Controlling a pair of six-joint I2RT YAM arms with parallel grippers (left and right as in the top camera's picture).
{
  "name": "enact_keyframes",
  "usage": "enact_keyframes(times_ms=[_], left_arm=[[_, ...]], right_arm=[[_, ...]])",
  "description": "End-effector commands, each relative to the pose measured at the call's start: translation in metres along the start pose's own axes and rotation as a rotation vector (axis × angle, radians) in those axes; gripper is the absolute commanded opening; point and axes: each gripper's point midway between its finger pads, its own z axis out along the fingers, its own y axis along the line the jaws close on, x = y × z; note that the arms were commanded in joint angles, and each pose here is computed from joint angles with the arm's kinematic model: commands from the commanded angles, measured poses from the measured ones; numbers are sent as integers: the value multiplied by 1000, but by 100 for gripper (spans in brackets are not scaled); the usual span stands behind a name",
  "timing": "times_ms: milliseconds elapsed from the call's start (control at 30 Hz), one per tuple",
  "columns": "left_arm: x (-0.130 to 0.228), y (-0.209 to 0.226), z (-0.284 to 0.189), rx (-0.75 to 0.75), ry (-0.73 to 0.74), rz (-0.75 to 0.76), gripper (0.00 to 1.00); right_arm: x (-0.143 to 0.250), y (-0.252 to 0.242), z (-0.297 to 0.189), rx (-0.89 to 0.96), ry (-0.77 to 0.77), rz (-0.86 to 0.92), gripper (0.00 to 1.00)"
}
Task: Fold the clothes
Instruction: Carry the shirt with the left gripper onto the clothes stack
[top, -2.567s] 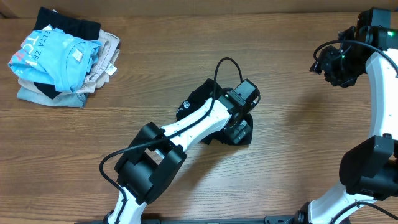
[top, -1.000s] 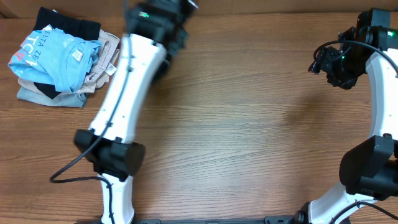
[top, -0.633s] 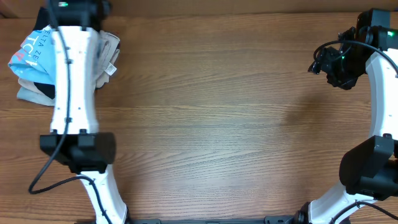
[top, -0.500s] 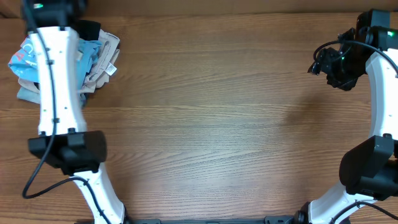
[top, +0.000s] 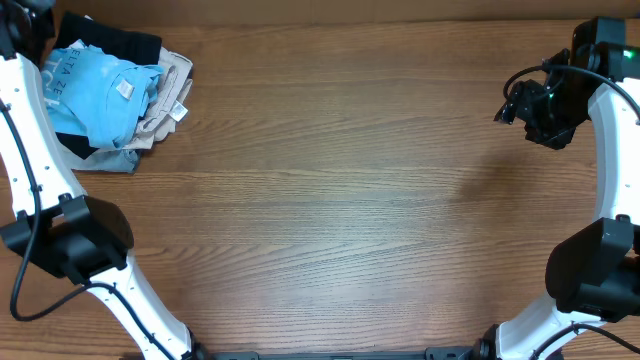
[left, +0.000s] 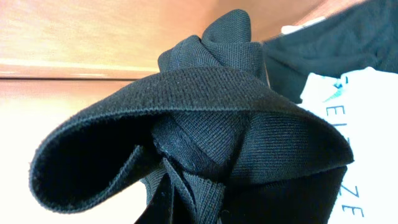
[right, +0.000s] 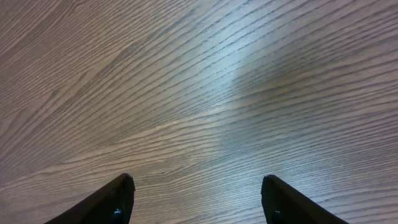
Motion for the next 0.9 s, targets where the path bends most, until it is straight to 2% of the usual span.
enact_keyframes(times_ms=[0, 167, 333, 400, 467, 533, 633, 867], left_arm=[[-5, -24, 20, 73, -32, 39, 4], [-6, -77, 27, 268, -45, 62, 4], [-7, -125, 10, 444, -8, 86, 6], [-4, -142, 1, 511, 30, 63, 24], [0, -162, -8, 583, 94, -16, 50], [0, -173, -14, 627, 121, -91, 100], [-7, -178, -17, 657, 116, -188, 100], [-31, -161, -20, 582, 119, -482, 100]], right_arm=[[0, 1, -3, 3, -12, -6, 69], [-2, 1, -4, 0, -23, -8, 69], [-3, 1, -4, -1, -27, -9, 69], [-3, 1, -4, -1, -27, -9, 69], [-3, 1, -4, -1, -27, -9, 69], [-3, 1, -4, 0, -26, -9, 69], [-3, 1, -4, -1, -27, -9, 69], [-16, 6, -10, -11, -82, -78, 69]])
